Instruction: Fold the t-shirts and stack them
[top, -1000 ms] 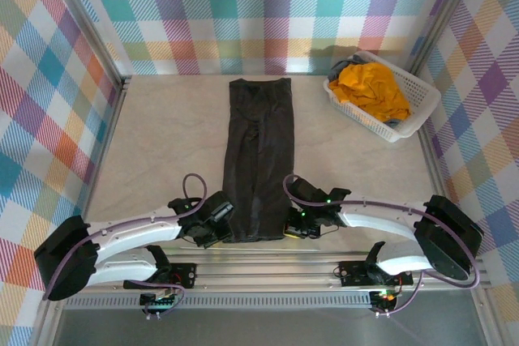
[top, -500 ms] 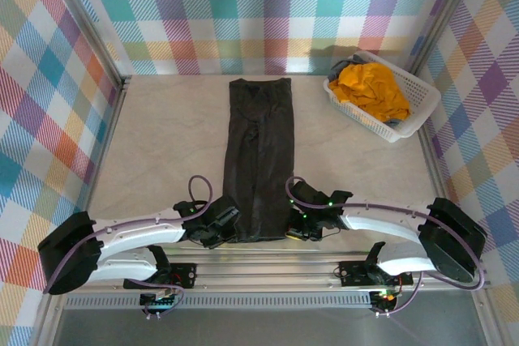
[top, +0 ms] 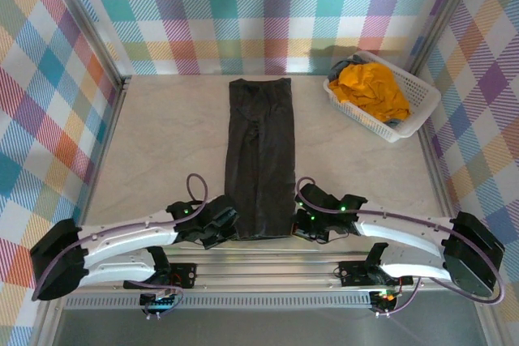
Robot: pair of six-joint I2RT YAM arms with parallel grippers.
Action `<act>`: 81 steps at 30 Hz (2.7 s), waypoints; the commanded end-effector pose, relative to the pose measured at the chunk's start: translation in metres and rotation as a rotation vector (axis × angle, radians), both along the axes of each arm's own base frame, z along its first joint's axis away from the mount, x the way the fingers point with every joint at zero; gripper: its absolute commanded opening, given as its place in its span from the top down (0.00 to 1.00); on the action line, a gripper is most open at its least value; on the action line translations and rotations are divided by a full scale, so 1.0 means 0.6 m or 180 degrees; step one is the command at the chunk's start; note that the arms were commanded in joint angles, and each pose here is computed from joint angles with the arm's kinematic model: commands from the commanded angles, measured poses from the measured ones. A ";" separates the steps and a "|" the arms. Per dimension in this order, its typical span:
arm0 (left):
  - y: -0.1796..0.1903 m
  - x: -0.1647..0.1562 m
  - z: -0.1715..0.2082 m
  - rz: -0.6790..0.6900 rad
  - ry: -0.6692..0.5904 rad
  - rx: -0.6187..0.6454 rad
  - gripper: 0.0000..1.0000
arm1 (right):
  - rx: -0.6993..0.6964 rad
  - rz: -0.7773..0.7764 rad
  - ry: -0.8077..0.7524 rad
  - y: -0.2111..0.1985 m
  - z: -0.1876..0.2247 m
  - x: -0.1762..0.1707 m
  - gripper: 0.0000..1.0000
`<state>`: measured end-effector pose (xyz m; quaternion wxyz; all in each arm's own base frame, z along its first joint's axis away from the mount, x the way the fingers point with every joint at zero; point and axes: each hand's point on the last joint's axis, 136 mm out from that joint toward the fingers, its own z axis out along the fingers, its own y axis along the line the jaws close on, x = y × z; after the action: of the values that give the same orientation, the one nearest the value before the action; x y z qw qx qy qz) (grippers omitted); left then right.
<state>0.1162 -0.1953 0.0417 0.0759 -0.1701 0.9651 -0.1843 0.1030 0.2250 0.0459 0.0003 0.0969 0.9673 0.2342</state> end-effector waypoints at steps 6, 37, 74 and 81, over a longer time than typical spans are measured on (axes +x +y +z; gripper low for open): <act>0.013 -0.016 0.003 0.0055 0.0001 -0.0167 1.00 | -0.0064 -0.0022 0.0174 0.009 -0.007 -0.019 1.00; -0.012 0.458 0.165 0.0521 -0.0652 -0.0444 1.00 | 0.0292 -0.0544 -0.0466 0.019 0.164 0.467 1.00; 0.019 0.364 -0.011 0.1176 -0.0144 -0.0754 0.57 | 0.0646 -0.0749 0.0092 -0.006 0.010 0.336 0.49; 0.013 0.373 -0.034 0.1194 -0.0102 -0.0764 0.73 | 0.0568 -0.0870 0.0212 -0.007 -0.017 0.340 0.53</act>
<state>0.3261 -0.1745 0.0227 0.0922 -0.3595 0.8906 -0.2628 0.2977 0.2163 0.0338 -0.0130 0.2223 0.9273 0.3008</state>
